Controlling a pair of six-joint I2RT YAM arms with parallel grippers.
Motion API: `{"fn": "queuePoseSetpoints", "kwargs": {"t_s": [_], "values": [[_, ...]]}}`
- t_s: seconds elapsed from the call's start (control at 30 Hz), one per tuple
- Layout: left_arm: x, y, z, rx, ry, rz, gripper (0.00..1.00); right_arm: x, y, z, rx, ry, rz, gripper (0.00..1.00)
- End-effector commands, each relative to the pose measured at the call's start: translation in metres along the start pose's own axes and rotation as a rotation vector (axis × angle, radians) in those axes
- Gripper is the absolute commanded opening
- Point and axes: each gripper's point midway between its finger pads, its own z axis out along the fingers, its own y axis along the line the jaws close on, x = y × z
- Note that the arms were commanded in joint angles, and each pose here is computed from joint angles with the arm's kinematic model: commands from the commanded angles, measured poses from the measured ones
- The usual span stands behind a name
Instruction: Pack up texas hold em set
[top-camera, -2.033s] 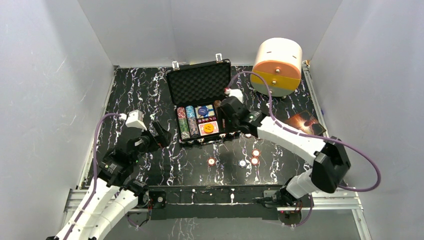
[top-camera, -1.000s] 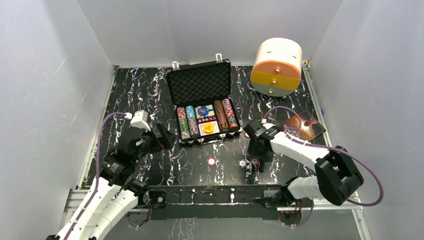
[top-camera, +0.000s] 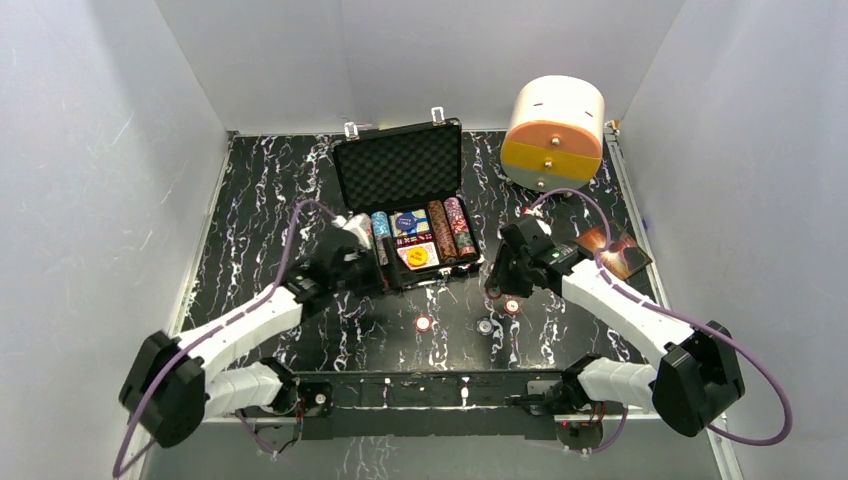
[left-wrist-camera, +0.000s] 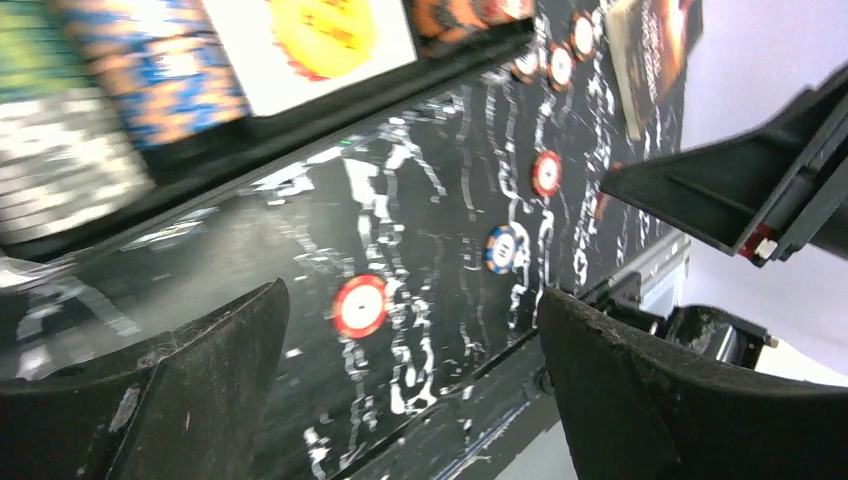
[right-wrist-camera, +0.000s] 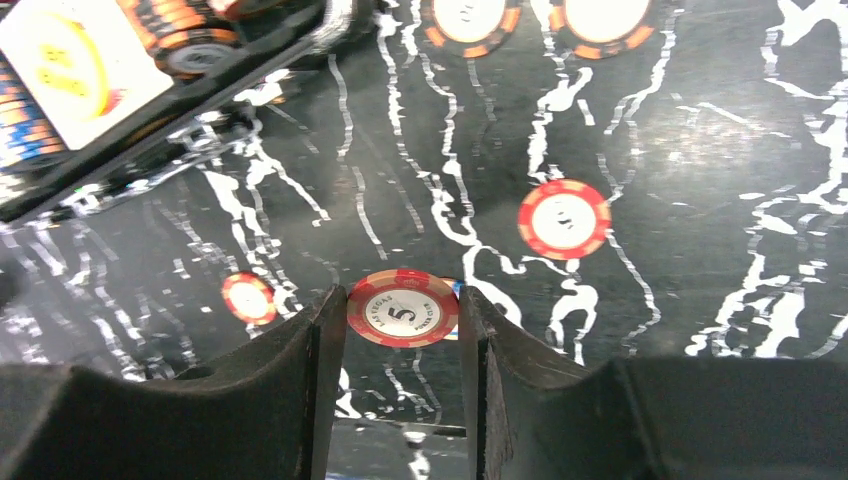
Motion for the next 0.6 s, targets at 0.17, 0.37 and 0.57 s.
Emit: {"fn": "queuePoseSetpoints", "kwargs": {"t_s": [0.17,0.37,0.57], "values": [[0.011,-0.096,0.051,0.155,-0.081,0.061,0.84,-0.024,0.083,-0.031,-0.361,0.029,0.171,0.49],[0.009,-0.121,0.062,0.215,-0.132,0.056,0.68,-0.034,0.107,-0.037,-0.459,0.043,0.267,0.48],[-0.006,-0.131,0.065,0.228,-0.198,0.061,0.51,-0.035,0.118,-0.035,-0.495,0.076,0.307,0.48]]}}
